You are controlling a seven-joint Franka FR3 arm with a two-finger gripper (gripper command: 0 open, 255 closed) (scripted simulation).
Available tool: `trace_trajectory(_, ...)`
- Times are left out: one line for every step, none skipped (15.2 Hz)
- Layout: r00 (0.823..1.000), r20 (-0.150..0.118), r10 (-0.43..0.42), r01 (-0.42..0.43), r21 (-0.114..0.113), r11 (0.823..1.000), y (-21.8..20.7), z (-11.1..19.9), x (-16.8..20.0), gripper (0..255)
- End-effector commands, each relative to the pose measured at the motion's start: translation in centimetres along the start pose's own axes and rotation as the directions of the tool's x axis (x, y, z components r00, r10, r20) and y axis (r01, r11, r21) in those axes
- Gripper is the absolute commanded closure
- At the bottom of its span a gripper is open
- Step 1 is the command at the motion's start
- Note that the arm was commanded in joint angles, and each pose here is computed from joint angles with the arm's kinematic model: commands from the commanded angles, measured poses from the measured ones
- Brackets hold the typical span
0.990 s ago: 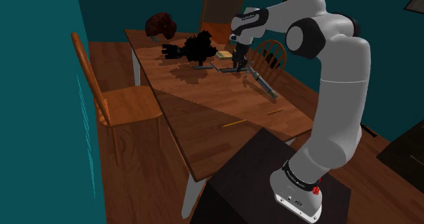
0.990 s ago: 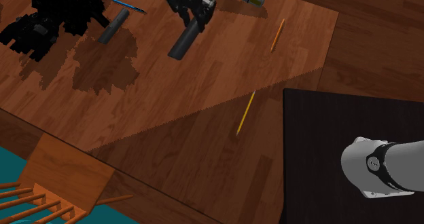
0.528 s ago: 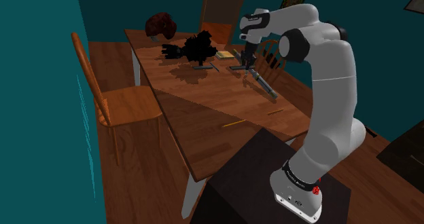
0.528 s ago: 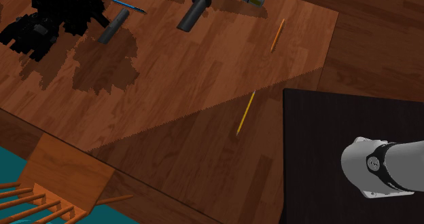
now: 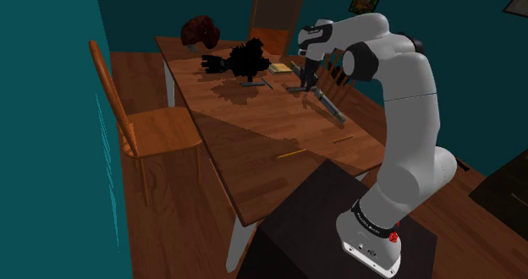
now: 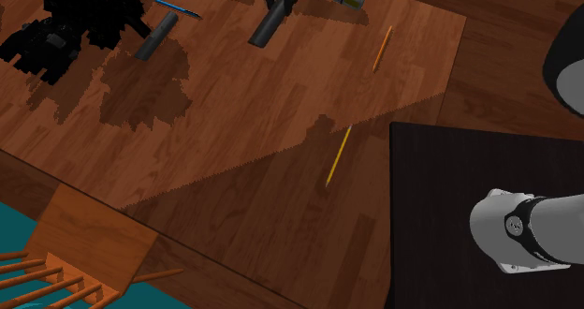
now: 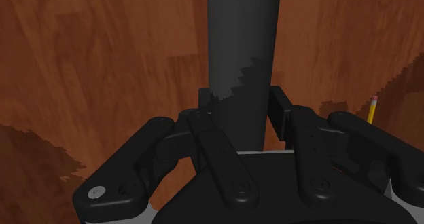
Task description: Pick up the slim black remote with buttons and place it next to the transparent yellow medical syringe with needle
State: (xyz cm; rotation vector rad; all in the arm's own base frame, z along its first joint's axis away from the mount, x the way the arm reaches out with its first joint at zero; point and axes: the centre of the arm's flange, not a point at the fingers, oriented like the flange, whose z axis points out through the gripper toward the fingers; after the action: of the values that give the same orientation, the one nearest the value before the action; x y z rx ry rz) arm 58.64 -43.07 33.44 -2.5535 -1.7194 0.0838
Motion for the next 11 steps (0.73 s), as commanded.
trace_trajectory(1.000,0.000,0.000,0.000,-0.001,1.000,0.1,1.2,0.1,255)
trace_trajectory(1.000,0.000,0.000,0.000,-0.001,1.000,0.2,1.7,0.1,255)
trace_trajectory(1.000,0.000,0.000,0.000,-0.001,1.000,0.2,2.2,0.1,255)
trace_trajectory(1.000,0.000,0.000,0.000,-0.001,1.000,0.3,2.8,0.1,255)
trace_trajectory(1.000,0.000,0.000,0.000,-0.001,1.000,0.3,3.3,0.1,255)
trace_trajectory(1.000,0.000,0.000,0.000,-0.001,1.000,0.4,3.8,0.1,255)
trace_trajectory(1.000,0.000,0.000,0.000,-0.001,1.000,0.4,4.3,0.1,255)
trace_trajectory(1.000,0.000,0.000,0.000,-0.001,1.000,0.4,4.9,0.1,255)
trace_trajectory(1.000,0.000,0.000,0.000,-0.001,1.000,0.5,5.4,0.1,255)
trace_trajectory(1.000,0.000,0.000,0.000,-0.001,1.000,0.5,5.9,0.1,255)
trace_trajectory(1.000,0.000,0.000,0.000,-0.001,1.000,0.6,6.4,0.2,255)
